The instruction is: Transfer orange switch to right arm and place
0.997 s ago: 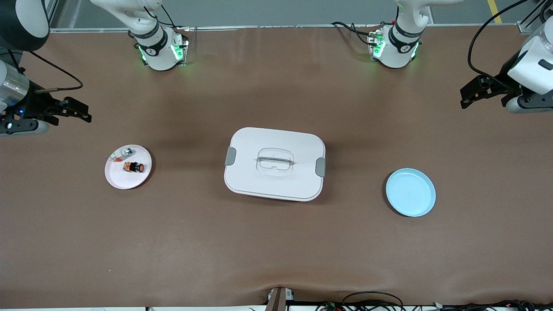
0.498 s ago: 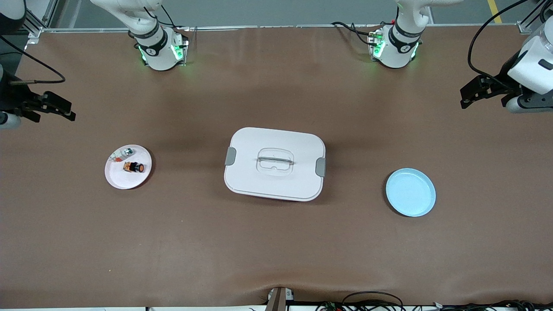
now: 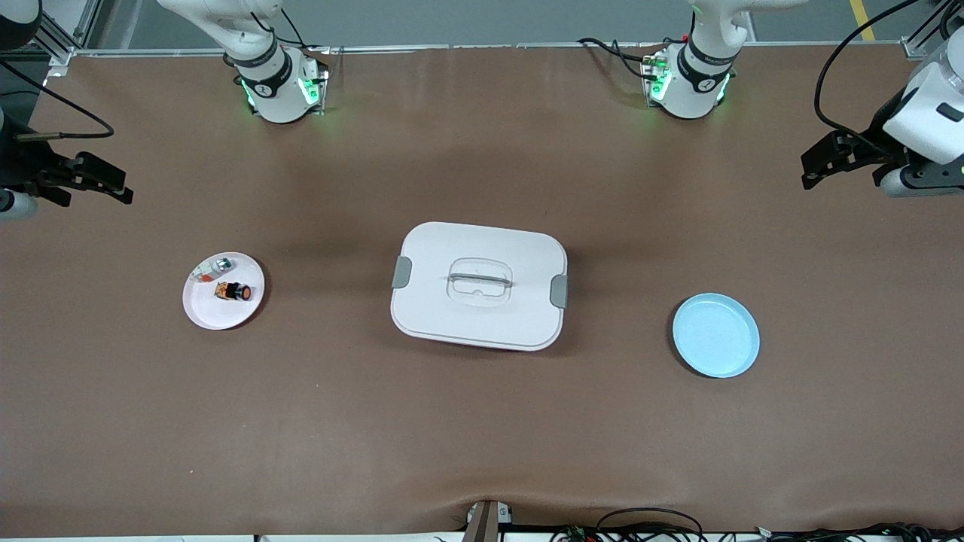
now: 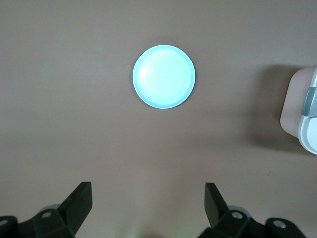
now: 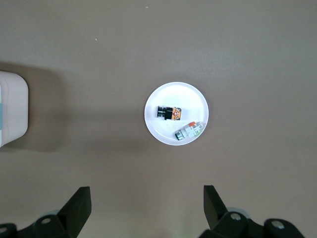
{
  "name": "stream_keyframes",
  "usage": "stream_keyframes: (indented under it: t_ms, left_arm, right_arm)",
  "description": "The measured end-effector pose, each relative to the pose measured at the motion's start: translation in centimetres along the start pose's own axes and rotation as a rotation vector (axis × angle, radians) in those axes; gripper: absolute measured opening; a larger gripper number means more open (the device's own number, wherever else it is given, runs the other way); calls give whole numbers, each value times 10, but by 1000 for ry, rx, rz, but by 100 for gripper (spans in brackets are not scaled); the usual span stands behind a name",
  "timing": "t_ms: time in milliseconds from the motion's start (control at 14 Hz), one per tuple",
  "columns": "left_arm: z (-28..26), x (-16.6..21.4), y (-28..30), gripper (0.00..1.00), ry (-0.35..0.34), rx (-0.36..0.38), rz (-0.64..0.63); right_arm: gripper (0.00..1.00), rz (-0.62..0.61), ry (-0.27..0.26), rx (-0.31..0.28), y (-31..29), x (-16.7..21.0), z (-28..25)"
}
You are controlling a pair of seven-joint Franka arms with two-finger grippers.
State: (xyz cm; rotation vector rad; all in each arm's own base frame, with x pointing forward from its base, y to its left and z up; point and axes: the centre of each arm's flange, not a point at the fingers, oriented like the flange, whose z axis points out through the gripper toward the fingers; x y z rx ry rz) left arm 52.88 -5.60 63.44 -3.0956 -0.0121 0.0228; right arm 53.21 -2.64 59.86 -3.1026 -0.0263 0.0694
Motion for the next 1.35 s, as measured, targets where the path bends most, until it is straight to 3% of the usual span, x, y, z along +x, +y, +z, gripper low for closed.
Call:
stream_keyframes:
  t_ms: [285,641,925,1353]
  left_arm:
    - [-1,0,4,100,1,0,9]
    - [-2,0,4,100,4,0,37]
    - [-6,0,3,100,13,-1,39]
    - [-8,0,1,100,17,-1,37]
  right_arm:
    - [100,23,7,39,-14,1,-2]
    - [100,-23,31,39,-52,3,-9]
    - [100,-2,50,39,-40,3,-21]
    - [100,40,22,-8,-11,-2,-20]
